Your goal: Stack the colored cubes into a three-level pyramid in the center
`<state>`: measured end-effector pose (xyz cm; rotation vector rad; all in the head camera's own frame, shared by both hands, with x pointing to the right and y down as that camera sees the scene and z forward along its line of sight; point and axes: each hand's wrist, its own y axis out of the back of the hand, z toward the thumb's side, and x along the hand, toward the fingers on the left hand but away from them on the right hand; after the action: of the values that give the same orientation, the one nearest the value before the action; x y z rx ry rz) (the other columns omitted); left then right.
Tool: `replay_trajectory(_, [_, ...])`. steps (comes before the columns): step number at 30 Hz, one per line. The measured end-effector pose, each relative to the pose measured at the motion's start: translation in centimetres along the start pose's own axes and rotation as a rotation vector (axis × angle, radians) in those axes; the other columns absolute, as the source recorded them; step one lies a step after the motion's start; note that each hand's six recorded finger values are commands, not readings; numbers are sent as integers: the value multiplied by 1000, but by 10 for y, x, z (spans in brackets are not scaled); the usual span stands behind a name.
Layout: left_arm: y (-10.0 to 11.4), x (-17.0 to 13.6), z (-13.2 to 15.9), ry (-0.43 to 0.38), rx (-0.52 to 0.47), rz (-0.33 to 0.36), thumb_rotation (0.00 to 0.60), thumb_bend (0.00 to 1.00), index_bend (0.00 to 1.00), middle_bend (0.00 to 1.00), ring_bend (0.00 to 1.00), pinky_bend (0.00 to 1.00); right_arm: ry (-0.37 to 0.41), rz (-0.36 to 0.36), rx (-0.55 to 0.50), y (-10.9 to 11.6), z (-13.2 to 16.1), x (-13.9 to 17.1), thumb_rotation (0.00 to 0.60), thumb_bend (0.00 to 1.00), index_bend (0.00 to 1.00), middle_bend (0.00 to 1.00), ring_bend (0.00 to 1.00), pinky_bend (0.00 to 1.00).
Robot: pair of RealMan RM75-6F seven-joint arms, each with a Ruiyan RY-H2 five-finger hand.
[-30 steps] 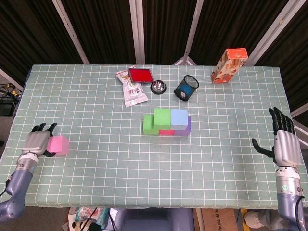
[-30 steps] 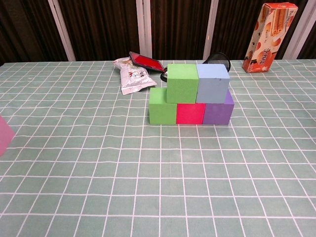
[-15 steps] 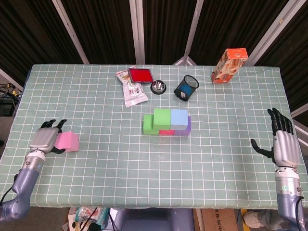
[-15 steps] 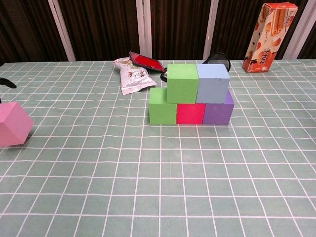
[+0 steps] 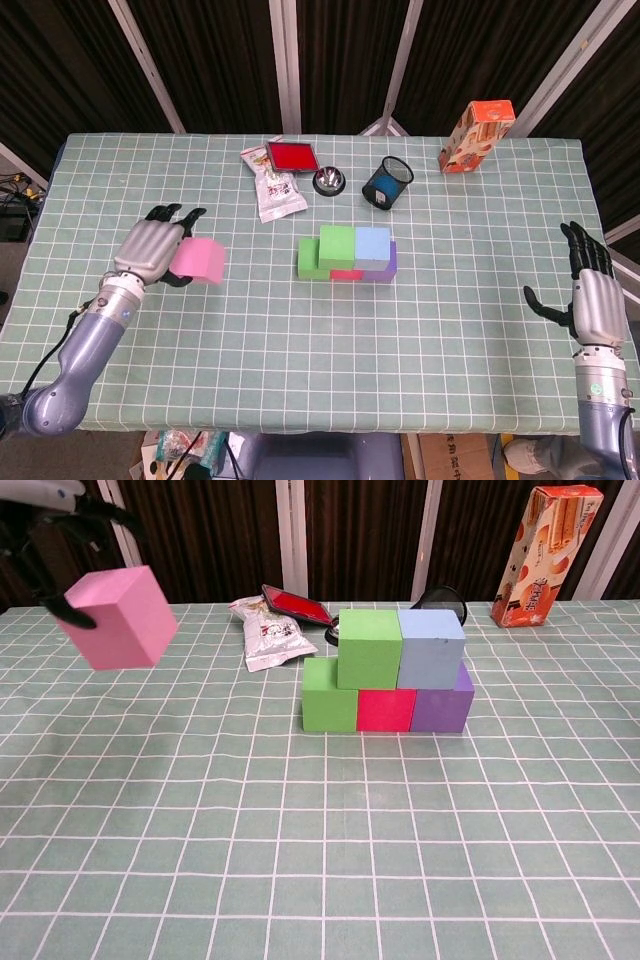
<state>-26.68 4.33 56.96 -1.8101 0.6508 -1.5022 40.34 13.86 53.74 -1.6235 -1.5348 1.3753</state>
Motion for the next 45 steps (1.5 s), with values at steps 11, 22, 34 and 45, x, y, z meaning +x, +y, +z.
replay_trajectory(11, [60, 39, 91, -54, 25, -3, 600, 314, 106, 397, 71, 97, -27, 6, -25, 2, -6, -3, 600, 305, 0, 0, 0, 0])
replay_trajectory(22, [80, 83, 174, -34, 43, -28, 600, 332, 105, 387, 71, 97, -50, 12, -64, 4, -11, -5, 600, 305, 0, 0, 0, 0])
replay_trajectory(34, [78, 106, 241, 46, 50, -68, 600, 333, 106, 393, 71, 97, -80, 25, -101, 6, -18, -8, 600, 304, 0, 0, 0, 0])
replay_trajectory(45, [71, 115, 278, 62, 78, -71, 600, 332, 109, 393, 71, 101, -93, 30, -128, 8, -21, -9, 600, 305, 0, 0, 0, 0])
